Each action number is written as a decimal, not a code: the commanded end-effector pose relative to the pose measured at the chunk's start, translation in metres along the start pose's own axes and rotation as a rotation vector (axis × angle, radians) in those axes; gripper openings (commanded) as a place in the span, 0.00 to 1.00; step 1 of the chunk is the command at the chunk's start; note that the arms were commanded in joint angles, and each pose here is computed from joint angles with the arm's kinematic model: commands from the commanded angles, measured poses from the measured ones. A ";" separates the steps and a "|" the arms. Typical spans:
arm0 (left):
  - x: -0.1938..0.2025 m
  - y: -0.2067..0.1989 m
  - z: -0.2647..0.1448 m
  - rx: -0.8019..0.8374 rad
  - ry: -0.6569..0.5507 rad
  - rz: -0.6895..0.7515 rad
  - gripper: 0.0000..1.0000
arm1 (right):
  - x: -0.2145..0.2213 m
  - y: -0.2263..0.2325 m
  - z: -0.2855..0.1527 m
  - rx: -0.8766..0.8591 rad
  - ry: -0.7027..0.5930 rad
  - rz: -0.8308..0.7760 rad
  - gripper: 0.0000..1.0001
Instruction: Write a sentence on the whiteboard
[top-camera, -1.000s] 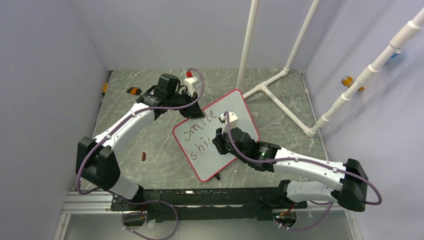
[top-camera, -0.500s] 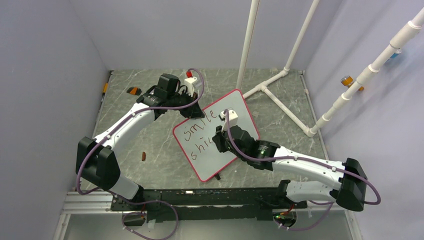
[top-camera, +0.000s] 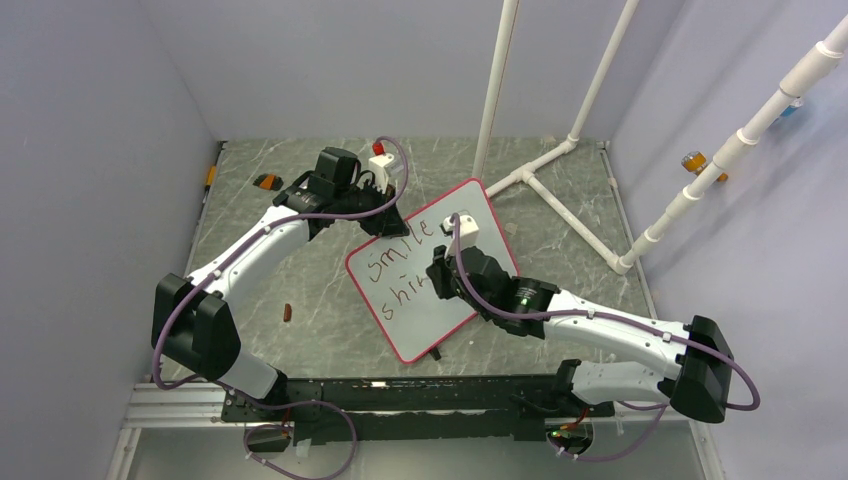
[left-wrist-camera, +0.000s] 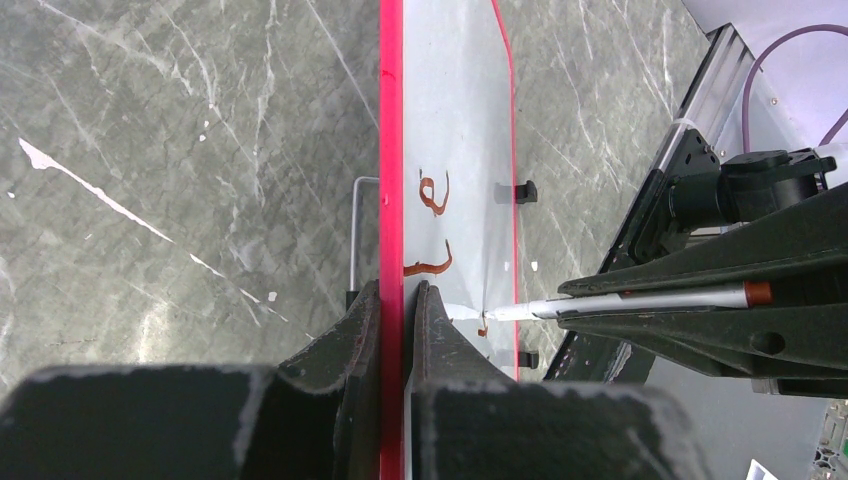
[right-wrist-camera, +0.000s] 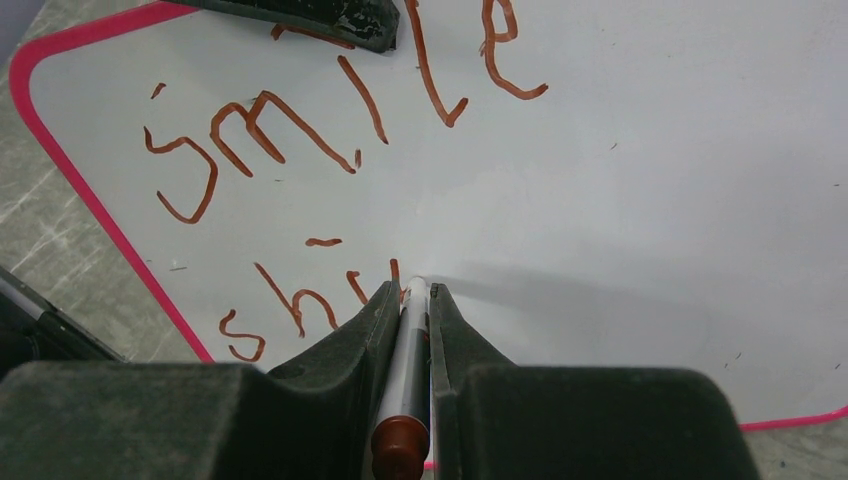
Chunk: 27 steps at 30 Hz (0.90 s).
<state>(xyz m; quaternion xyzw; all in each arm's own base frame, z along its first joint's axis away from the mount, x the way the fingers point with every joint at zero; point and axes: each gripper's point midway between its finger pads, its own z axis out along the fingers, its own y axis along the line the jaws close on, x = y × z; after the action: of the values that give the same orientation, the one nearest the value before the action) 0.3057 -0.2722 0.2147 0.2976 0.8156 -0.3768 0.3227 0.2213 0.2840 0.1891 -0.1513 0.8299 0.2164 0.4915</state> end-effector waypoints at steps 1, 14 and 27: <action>-0.030 0.010 -0.011 -0.085 -0.098 0.128 0.00 | -0.030 0.000 0.002 0.020 -0.093 0.037 0.00; -0.031 0.010 -0.011 -0.086 -0.100 0.128 0.00 | -0.010 -0.011 0.002 0.037 -0.056 0.052 0.00; -0.031 0.010 -0.011 -0.083 -0.099 0.125 0.00 | 0.013 -0.021 -0.007 0.038 -0.019 0.082 0.00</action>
<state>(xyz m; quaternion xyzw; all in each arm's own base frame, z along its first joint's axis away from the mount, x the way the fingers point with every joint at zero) 0.3057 -0.2723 0.2147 0.2975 0.8157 -0.3769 0.3227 0.2182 0.2645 0.1735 -0.1201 0.8361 0.2165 0.4895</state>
